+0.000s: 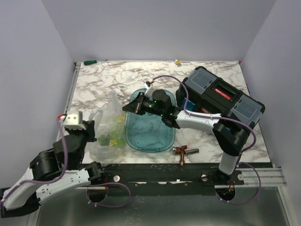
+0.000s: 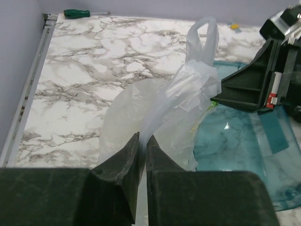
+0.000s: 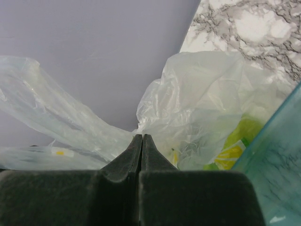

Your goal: Take the fake fruits out of the plastic bag

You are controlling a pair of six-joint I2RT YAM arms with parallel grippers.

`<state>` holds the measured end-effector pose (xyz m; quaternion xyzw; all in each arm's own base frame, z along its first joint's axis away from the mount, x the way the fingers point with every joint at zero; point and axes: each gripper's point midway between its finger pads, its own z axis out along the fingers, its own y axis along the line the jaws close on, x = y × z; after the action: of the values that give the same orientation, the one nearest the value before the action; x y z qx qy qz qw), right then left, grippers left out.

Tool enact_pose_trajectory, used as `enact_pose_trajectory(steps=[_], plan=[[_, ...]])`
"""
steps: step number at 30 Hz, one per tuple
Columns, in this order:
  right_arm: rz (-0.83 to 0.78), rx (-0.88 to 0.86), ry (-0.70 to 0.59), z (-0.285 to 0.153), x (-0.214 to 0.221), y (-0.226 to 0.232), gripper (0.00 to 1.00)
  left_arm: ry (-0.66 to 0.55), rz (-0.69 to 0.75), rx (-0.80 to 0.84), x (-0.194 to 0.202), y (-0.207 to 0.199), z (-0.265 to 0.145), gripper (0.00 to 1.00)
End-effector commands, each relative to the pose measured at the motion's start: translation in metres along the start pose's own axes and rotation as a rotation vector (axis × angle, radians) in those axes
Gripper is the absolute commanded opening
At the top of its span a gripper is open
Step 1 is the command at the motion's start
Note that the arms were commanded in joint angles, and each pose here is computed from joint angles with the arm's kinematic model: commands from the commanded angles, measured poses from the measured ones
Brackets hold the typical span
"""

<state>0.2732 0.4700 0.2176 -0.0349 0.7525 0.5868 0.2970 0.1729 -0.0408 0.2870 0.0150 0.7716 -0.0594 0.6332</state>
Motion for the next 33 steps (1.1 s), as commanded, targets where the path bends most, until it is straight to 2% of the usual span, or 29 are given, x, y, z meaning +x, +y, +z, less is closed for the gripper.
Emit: enact_pose_trajectory(steps=[1, 3, 6, 10, 12, 17, 20, 21, 25, 30, 33], plan=[[-0.018, -0.084, 0.012, 0.016, -0.007, 0.023, 0.01, -0.092, -0.199, -0.102, -0.009, 0.041, -0.016, 0.05], [-0.053, -0.062, -0.025, 0.014, -0.015, 0.020, 0.01, -0.139, -0.264, -0.153, -0.014, 0.059, -0.022, 0.00], [-0.098, -0.028, -0.055, 0.010, -0.020, 0.014, 0.03, -0.176, -0.316, -0.154, -0.021, 0.068, -0.027, 0.00], [-0.176, 0.031, 0.018, 0.012, -0.011, 0.004, 0.15, -0.189, -0.304, 0.008, -0.026, 0.045, -0.029, 0.00], [-0.244, 0.069, 0.022, 0.008, -0.015, 0.008, 0.27, -0.190, -0.340, 0.074, -0.025, 0.036, -0.031, 0.00], [-0.521, 0.070, 0.031, -0.008, -0.029, 0.043, 0.75, -0.176, -0.303, 0.186, -0.029, 0.019, -0.037, 0.00], [-0.700, 0.074, 0.060, -0.011, -0.026, 0.059, 0.96, -0.137, -0.277, 0.196, -0.027, 0.015, -0.038, 0.00], [-0.762, 0.061, 0.065, -0.009, -0.025, 0.066, 0.99, -0.126, -0.265, 0.199, -0.026, 0.014, -0.038, 0.00], [-0.907, 0.011, 0.130, 0.005, -0.014, 0.084, 1.00, -0.113, -0.262, 0.203, -0.024, 0.014, -0.039, 0.00], [-0.954, 0.039, 0.106, 0.029, -0.026, 0.090, 1.00, -0.124, -0.294, 0.218, -0.023, 0.016, -0.043, 0.00], [-0.973, 0.047, 0.142, 0.047, -0.021, 0.085, 1.00, -0.125, -0.291, 0.220, -0.024, 0.017, -0.043, 0.00]])
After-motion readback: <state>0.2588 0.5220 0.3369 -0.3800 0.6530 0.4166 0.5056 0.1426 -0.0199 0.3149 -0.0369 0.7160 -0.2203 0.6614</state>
